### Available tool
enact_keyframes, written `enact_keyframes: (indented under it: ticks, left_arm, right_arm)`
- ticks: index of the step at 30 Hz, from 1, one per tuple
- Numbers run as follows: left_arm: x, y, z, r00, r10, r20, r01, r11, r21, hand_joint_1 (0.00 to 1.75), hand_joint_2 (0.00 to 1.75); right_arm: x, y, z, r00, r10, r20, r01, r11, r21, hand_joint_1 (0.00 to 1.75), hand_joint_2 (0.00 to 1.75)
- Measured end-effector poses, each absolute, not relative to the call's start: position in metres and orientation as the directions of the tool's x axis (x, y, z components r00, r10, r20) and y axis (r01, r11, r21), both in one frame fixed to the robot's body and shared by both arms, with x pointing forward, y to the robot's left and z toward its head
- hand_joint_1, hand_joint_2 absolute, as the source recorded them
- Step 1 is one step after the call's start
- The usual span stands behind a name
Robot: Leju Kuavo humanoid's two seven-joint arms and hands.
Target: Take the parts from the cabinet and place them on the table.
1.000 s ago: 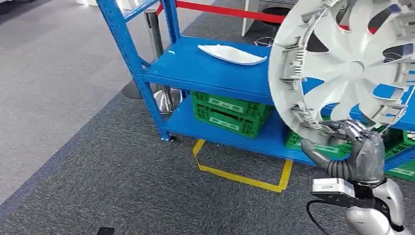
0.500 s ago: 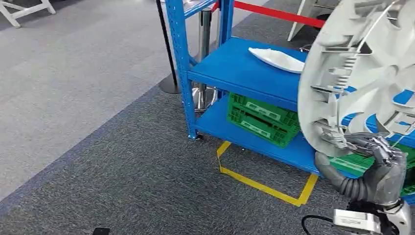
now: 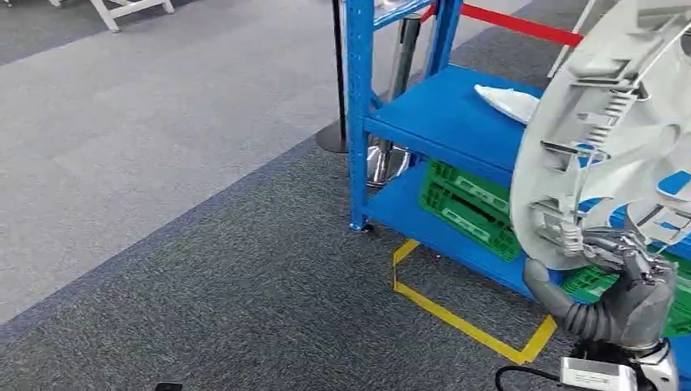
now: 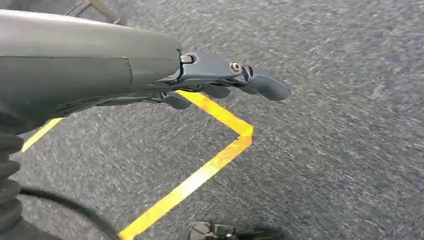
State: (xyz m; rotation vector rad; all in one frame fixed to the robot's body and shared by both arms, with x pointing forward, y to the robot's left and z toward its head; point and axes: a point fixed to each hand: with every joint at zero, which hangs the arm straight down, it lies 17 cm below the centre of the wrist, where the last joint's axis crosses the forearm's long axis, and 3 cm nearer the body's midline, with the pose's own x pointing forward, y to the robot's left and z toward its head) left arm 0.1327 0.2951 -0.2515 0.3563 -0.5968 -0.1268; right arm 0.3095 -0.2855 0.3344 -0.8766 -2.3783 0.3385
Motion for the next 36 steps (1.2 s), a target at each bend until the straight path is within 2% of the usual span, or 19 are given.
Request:
enact_keyframes:
  ticks: [26, 36]
  left_arm:
    - [0.133, 0.288, -0.252, 0.816, -0.234, 0.529, 0.036, 0.934, 0.356, 0.0, 1.75]
    - [0.131, 0.287, -0.252, 0.817, -0.237, 0.526, 0.042, 0.934, 0.355, 0.0, 1.75]
  right_arm:
    - [0.333, -0.239, 0.329, -0.693, 0.548, 0.467, 0.34, 0.821, -0.459, 1.75, 1.75]
    - [0.342, -0.229, 0.328, -0.7, 0.541, 0.466, 0.319, 0.821, -0.472, 1.75, 1.75]
